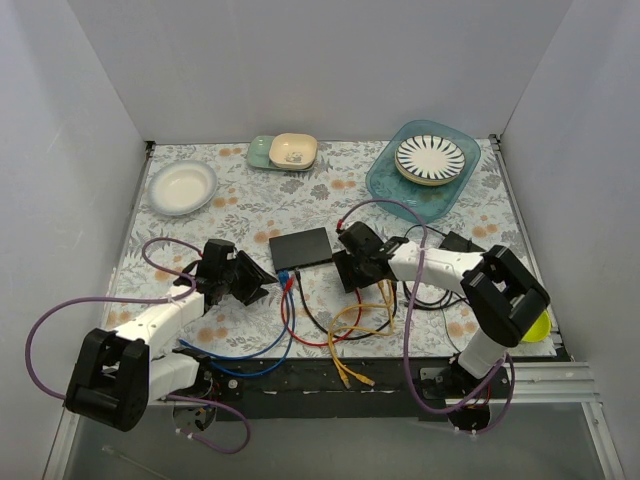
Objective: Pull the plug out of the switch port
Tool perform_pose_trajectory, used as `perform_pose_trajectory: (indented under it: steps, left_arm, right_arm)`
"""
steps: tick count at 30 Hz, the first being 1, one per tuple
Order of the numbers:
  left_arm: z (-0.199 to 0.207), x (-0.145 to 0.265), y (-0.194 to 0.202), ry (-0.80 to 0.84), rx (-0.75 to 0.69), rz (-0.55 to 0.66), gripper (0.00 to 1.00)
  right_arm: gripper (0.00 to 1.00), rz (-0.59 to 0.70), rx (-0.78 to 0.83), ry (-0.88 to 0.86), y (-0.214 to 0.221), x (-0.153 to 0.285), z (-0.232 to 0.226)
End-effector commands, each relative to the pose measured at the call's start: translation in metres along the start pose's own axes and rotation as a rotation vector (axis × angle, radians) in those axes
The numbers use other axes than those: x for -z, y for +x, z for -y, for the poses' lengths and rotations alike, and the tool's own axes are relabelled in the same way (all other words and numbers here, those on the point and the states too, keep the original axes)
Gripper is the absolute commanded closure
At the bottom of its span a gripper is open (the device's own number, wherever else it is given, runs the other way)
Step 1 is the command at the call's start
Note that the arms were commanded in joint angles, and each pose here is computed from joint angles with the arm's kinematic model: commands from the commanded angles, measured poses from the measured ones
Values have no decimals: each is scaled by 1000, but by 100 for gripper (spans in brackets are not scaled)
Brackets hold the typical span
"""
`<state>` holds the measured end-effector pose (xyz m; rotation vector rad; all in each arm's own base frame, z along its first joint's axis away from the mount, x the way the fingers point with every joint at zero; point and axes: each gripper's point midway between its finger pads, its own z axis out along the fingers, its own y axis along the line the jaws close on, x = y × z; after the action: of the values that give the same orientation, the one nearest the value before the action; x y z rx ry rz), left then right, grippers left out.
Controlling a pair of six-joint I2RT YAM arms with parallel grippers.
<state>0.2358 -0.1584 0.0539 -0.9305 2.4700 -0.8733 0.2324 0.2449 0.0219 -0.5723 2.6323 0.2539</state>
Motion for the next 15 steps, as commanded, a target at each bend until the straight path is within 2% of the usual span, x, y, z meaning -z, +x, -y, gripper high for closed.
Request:
perform_pose_trajectory:
  steps: [1, 4, 5, 6, 7, 11, 14, 15]
  left_arm:
    - [0, 8, 0, 5, 5, 9, 55]
    - [0, 10, -1, 6, -4, 18, 55]
    - [0, 11, -1, 4, -4, 22, 55]
    - [-1, 11, -1, 2, -3, 21, 55]
    - [-2, 10, -1, 1, -3, 21, 55]
    - [-2, 9, 0, 6, 5, 18, 55]
    - [0, 8, -1, 13, 8, 18, 55]
    - [0, 7, -1, 14, 8, 17, 55]
  right_arm:
    - [38, -88, 12, 25, 17, -23, 0]
    - [60, -118, 8, 27, 34, -25, 5]
    - [84, -119, 9, 19, 36, -24, 5]
    - [95, -119, 5, 16, 38, -22, 5]
    - [99, -122, 5, 16, 41, -20, 6]
    - [99, -65, 67, -54, 33, 5, -15]
    - [99, 77, 176, -198, 6, 53, -60]
    - [99, 186, 195, -248, -18, 85, -76]
